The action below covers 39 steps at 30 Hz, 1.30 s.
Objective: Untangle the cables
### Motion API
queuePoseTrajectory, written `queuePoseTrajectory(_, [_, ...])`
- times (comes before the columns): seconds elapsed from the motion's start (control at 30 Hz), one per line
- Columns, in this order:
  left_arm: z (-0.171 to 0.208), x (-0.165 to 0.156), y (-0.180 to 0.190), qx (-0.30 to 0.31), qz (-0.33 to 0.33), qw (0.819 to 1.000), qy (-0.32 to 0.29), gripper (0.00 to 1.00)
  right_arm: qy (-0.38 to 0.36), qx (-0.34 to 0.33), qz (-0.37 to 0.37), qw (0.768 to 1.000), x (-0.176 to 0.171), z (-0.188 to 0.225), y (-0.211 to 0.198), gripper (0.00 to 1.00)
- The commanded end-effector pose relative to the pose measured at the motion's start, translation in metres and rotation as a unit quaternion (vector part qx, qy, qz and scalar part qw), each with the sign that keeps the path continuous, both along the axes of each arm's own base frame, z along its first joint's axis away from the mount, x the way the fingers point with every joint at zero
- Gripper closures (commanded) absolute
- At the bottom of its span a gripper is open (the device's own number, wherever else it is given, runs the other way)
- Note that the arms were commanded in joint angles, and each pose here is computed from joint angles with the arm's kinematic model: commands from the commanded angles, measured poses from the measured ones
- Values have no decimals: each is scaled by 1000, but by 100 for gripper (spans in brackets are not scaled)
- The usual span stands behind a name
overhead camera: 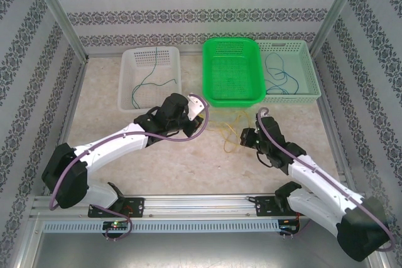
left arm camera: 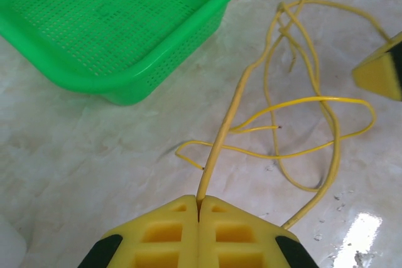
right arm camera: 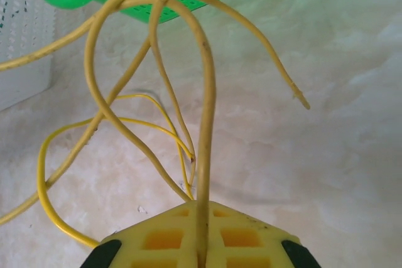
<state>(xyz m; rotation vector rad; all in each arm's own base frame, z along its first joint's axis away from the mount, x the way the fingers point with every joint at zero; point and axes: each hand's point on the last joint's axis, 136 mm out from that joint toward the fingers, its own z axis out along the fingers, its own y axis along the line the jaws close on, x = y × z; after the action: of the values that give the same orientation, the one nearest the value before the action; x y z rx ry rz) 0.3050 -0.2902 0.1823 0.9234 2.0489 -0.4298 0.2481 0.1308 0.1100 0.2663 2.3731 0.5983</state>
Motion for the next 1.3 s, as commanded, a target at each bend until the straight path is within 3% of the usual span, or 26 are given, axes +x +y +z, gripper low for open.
queuePoseTrajectory(0.0, [-1,-5,12,36,3,999,-18,95,3,-68,44,997,-15,2,-10,97])
queuePoseTrajectory(0.27, [0,4,27,84,23,995,-46,93,98,-144,179,968,-47,-17,1,100])
queuePoseTrajectory(0.47, [-5,7,44,151,27,986,-60,93,87,-206,248,943,-37,-4,24,100])
queuePoseTrajectory(0.6, [-5,4,48,151,28,986,-64,93,89,-255,299,915,-30,-5,42,100])
queuePoseTrajectory(0.8, [-4,-1,54,148,33,986,-67,93,109,-314,340,880,-23,-15,49,100])
queuePoseTrajectory(0.93, [-5,-2,58,153,35,985,-69,93,101,-345,323,875,-15,-6,37,100])
queuePoseTrajectory(0.97, [-6,-2,58,153,35,985,-68,93,97,-347,316,878,-13,-4,34,97])
queuePoseTrajectory(1.0, [-6,-2,57,150,36,986,-69,93,93,-346,304,883,-11,-1,30,89])
queuePoseTrajectory(1.1, [-5,-3,53,141,31,987,-66,93,69,-348,242,903,-1,13,13,49])
queuePoseTrajectory(1.13, [-5,-4,52,137,28,988,-65,93,61,-345,217,911,2,18,6,40])
queuePoseTrajectory(1.27, [-4,-5,44,115,20,992,-57,93,10,-282,168,944,8,42,7,37])
